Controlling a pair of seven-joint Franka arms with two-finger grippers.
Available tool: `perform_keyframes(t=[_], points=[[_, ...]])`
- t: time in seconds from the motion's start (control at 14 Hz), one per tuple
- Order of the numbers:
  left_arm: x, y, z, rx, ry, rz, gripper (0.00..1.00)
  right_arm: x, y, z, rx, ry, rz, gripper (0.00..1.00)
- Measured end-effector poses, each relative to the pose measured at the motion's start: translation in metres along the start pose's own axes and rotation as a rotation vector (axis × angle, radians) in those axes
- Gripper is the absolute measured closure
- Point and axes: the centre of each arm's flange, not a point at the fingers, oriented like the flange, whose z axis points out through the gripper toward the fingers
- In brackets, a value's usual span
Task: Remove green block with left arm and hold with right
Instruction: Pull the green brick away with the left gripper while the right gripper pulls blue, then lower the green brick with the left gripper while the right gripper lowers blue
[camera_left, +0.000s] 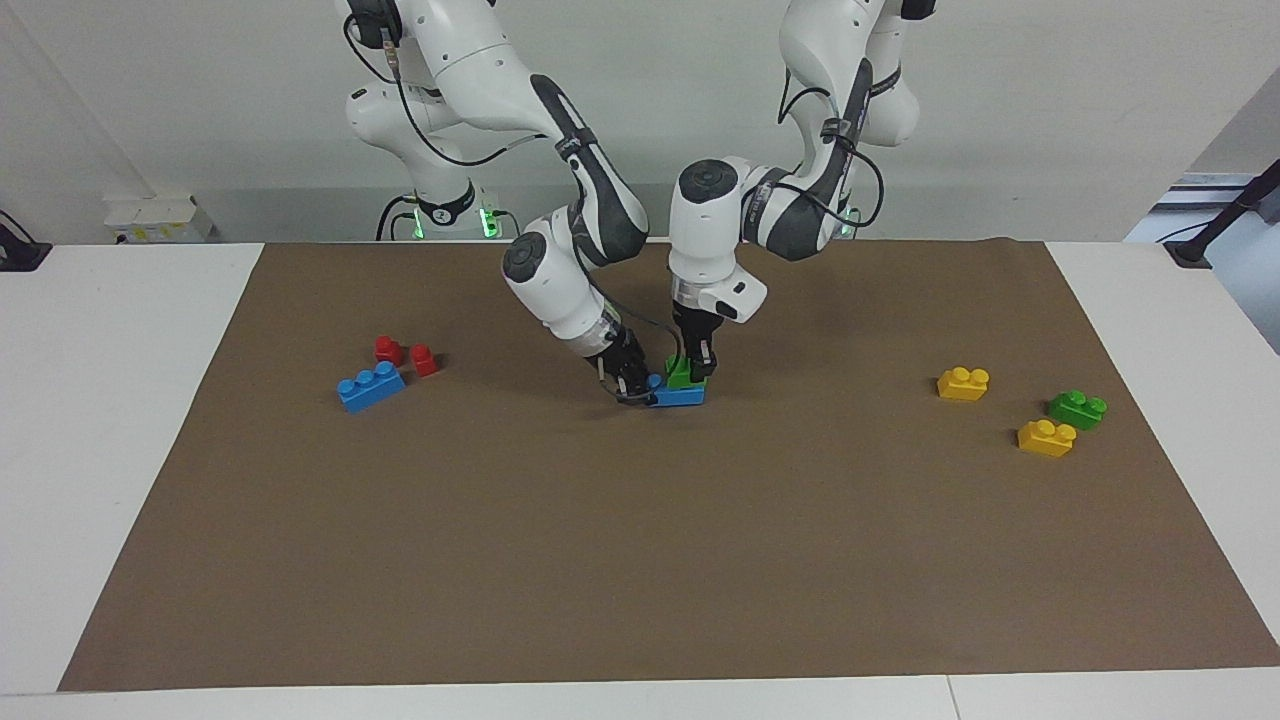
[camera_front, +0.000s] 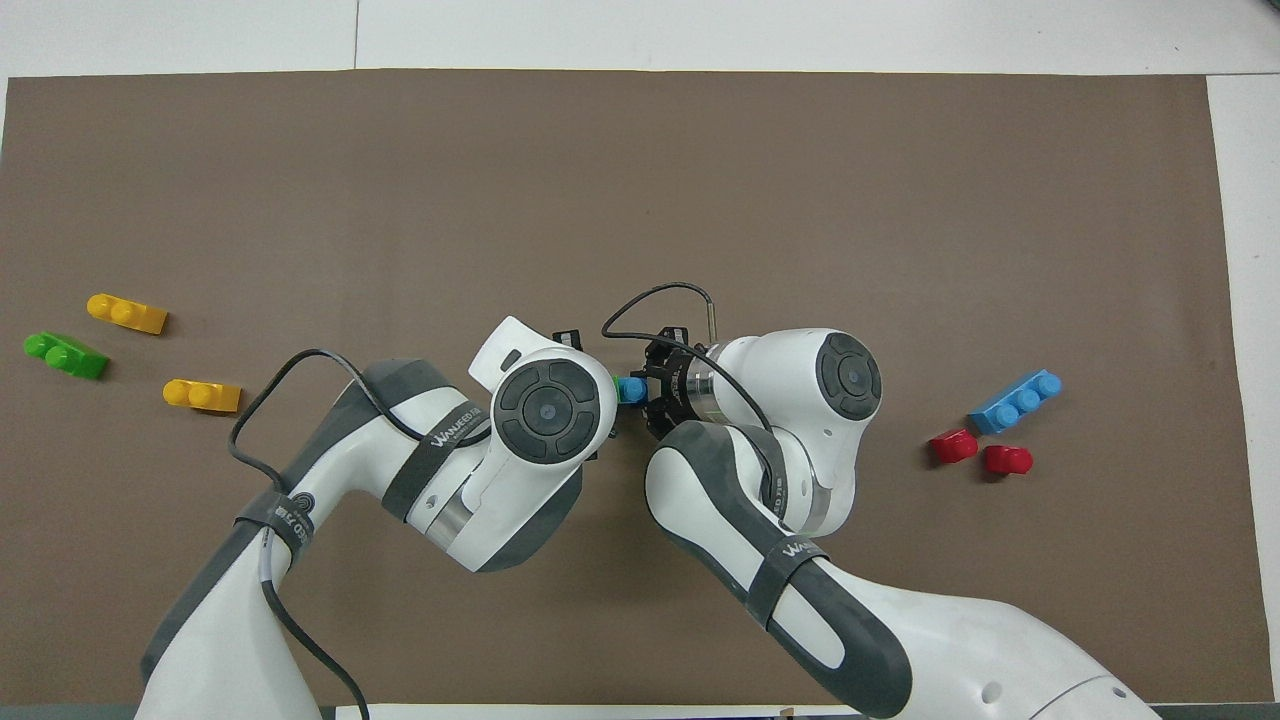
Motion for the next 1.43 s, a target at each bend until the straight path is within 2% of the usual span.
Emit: perform_keyframes(t=[0.21,0.36,0.43,0.5,0.64,0.86,0.93,1.07,1.21,1.43], points=[[0.063,0.028,-0.039,0.019,-0.01,0.065,0.66,0.002,-0.011,-0.01,0.012,-0.009,0.008,0.65],[0.109,0.049,-0.052,0.04,-0.034,0.126,0.66,0.013,-0.035,-0.04,-0.007,-0.023,-0.03,0.65],[0.133,0.06,-0.056,0.048,-0.044,0.154,0.66,0.029,-0.053,-0.066,-0.023,-0.019,-0.066,0.65],[0.156,0.07,-0.059,0.055,-0.053,0.18,0.66,0.053,-0.07,-0.096,-0.037,-0.007,-0.101,0.65],[0.203,0.089,-0.061,0.053,-0.059,0.228,0.66,0.122,-0.093,-0.159,-0.066,0.006,-0.161,0.65],[0.27,0.107,-0.059,0.045,-0.058,0.309,0.66,0.241,-0.098,-0.218,-0.058,-0.001,-0.141,0.65],[0.291,0.113,-0.054,0.047,-0.057,0.338,0.66,0.272,-0.093,-0.225,-0.058,-0.005,-0.133,0.65],[0.328,0.126,-0.036,0.04,-0.054,0.376,0.66,0.307,-0.084,-0.224,-0.068,-0.012,-0.119,0.65],[0.35,0.144,-0.008,0.035,-0.052,0.388,0.66,0.323,-0.078,-0.211,-0.088,-0.017,-0.099,0.65],[0.364,0.17,0.028,0.047,-0.055,0.413,0.66,0.33,-0.076,-0.197,-0.106,-0.02,-0.092,0.65]])
